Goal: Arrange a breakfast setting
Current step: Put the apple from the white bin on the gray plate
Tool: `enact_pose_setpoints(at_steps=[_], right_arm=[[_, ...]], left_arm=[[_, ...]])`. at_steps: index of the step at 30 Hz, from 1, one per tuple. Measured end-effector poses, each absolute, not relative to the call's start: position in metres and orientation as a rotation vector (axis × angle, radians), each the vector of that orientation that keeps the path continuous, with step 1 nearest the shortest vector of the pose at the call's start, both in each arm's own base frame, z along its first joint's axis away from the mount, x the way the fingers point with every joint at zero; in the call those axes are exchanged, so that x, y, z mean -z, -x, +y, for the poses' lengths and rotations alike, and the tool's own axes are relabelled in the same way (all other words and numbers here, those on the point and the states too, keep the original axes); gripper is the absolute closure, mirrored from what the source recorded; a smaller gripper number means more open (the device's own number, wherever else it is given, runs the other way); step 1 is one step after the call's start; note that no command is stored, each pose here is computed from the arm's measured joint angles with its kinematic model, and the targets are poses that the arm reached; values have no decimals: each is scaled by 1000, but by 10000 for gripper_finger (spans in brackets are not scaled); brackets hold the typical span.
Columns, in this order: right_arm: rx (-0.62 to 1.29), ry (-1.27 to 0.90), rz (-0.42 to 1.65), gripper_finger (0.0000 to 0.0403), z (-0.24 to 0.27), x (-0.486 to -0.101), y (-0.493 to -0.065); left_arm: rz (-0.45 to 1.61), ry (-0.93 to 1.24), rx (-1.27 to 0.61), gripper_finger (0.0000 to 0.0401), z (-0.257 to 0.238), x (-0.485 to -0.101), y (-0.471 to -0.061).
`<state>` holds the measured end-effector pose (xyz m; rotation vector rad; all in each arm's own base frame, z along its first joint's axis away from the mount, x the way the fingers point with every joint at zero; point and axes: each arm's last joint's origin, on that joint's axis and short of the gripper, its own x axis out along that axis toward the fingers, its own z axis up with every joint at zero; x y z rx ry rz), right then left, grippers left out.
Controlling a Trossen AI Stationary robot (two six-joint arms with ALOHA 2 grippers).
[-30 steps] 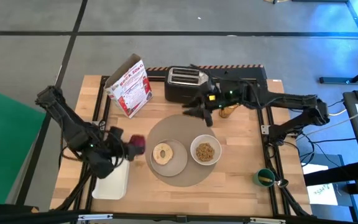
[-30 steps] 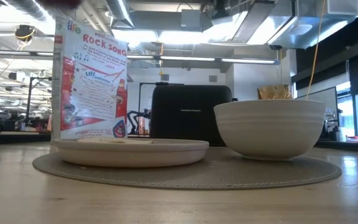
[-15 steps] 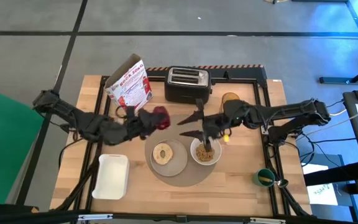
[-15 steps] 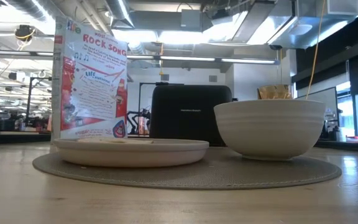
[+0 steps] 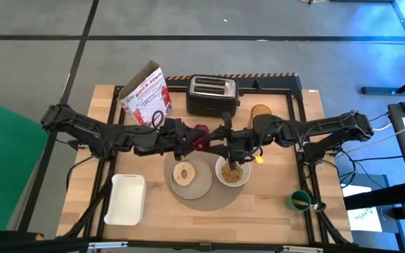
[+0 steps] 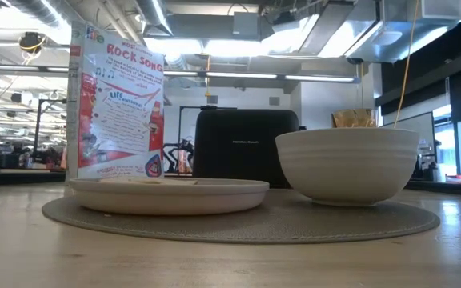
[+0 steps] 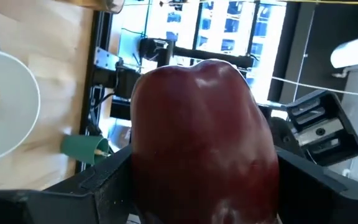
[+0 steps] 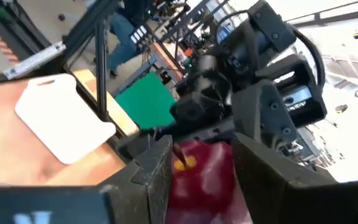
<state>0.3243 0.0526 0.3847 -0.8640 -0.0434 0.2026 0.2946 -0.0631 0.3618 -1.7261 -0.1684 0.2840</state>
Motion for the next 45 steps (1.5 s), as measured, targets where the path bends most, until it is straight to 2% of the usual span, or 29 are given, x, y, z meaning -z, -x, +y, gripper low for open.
enact_pose_setpoints(at_steps=[3,11,16,23,36,45], right_arm=[[-200,910,-10,257,52,-381,-325],[-209,957,29,338,52,-378,-324],[-229,957,54,363,52,-375,-324],[-214,924,65,364,52,-374,-324],[-168,930,47,330,51,-377,-325],[-166,938,45,329,51,-377,-325]], left_arm=[[-166,1741,-291,99,-63,-360,-295],[-164,1757,-303,99,-63,-358,-296],[-217,1785,-308,99,-61,-361,-295],[-219,1794,-308,99,-59,-361,-296],[-201,1798,-294,99,-59,-362,-296],[-189,1797,-303,99,-60,-361,-295]])
